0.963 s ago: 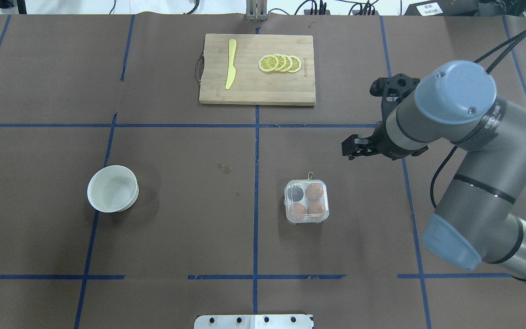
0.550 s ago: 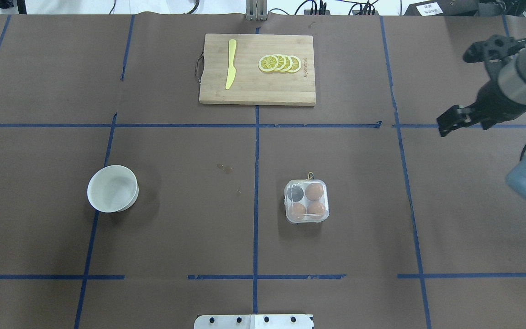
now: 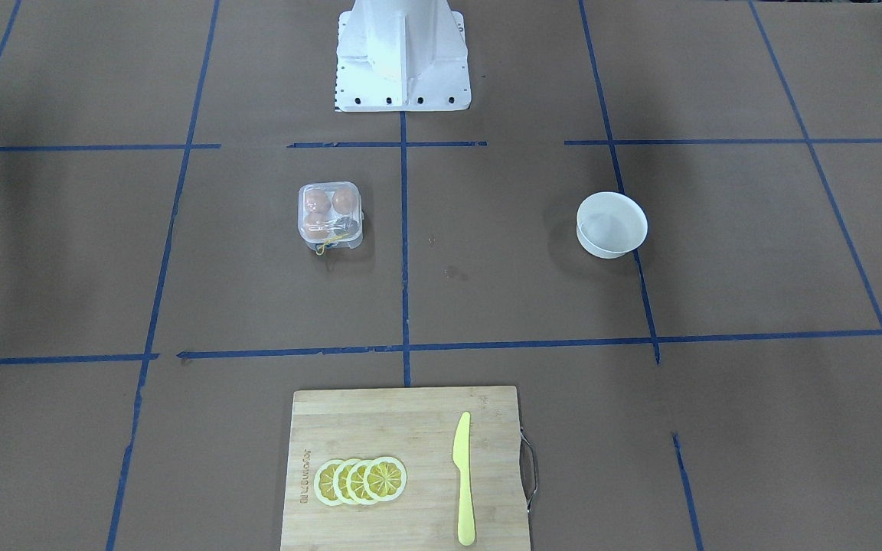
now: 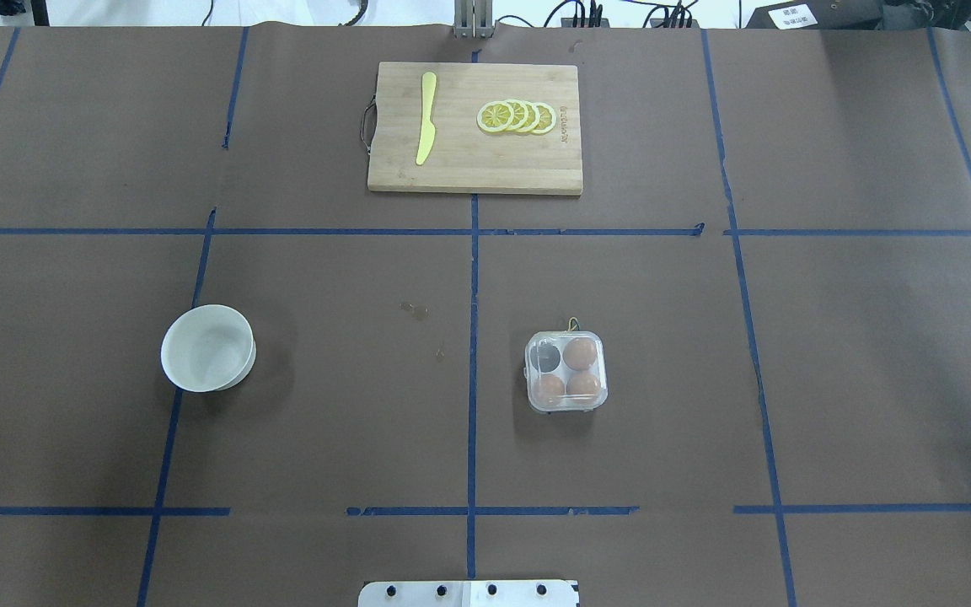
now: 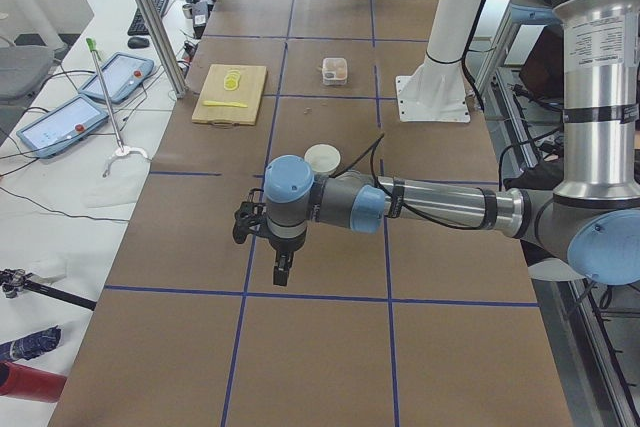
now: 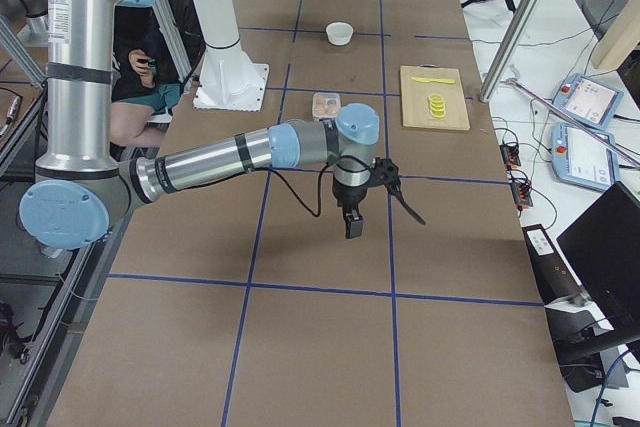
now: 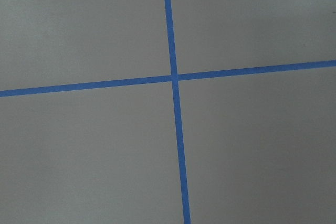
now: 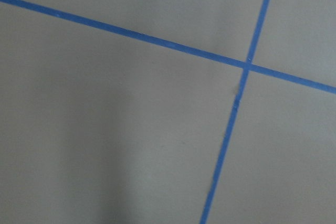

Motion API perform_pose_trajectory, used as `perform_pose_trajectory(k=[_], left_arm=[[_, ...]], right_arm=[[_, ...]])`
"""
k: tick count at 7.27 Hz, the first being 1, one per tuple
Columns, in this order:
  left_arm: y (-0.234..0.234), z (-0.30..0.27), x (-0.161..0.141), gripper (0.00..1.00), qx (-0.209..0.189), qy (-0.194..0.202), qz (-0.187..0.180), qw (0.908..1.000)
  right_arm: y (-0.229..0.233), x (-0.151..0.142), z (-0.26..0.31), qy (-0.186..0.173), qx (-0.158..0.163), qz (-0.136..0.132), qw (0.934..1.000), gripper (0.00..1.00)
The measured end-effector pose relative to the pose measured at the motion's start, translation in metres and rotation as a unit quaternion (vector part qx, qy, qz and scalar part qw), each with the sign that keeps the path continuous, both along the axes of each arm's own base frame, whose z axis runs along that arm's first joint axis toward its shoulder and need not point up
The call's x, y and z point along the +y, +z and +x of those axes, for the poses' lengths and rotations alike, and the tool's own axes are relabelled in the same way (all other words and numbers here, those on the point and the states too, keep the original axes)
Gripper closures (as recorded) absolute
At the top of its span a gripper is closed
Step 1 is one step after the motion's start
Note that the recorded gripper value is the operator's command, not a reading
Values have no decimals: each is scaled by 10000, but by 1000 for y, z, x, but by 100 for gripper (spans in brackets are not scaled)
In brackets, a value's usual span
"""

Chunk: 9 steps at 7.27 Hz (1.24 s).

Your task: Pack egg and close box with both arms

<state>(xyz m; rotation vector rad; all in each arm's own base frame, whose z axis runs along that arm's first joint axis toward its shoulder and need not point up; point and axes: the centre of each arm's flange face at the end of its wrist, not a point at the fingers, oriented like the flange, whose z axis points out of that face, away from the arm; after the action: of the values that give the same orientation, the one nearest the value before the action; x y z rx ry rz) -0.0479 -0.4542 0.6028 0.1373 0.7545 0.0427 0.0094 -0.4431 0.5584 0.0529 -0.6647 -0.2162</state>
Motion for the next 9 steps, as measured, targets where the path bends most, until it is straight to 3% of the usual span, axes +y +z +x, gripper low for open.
perform_pose_trajectory(k=[1, 3, 5, 9], left_arm=[[3, 0, 3, 0, -11, 56, 18, 10000], [15, -1, 9, 0, -61, 408, 221, 9989], [20, -1, 13, 0, -68, 515, 257, 9983], [23, -13, 17, 0, -50, 392, -33, 9992]], right_arm=[[33, 13, 22, 126, 29, -255, 9996, 0], [60, 28, 44, 343, -9, -509, 9981, 0], [63, 31, 48, 400, -14, -552, 9977, 0], [66, 33, 49, 418, 5, -582, 9974, 0]])
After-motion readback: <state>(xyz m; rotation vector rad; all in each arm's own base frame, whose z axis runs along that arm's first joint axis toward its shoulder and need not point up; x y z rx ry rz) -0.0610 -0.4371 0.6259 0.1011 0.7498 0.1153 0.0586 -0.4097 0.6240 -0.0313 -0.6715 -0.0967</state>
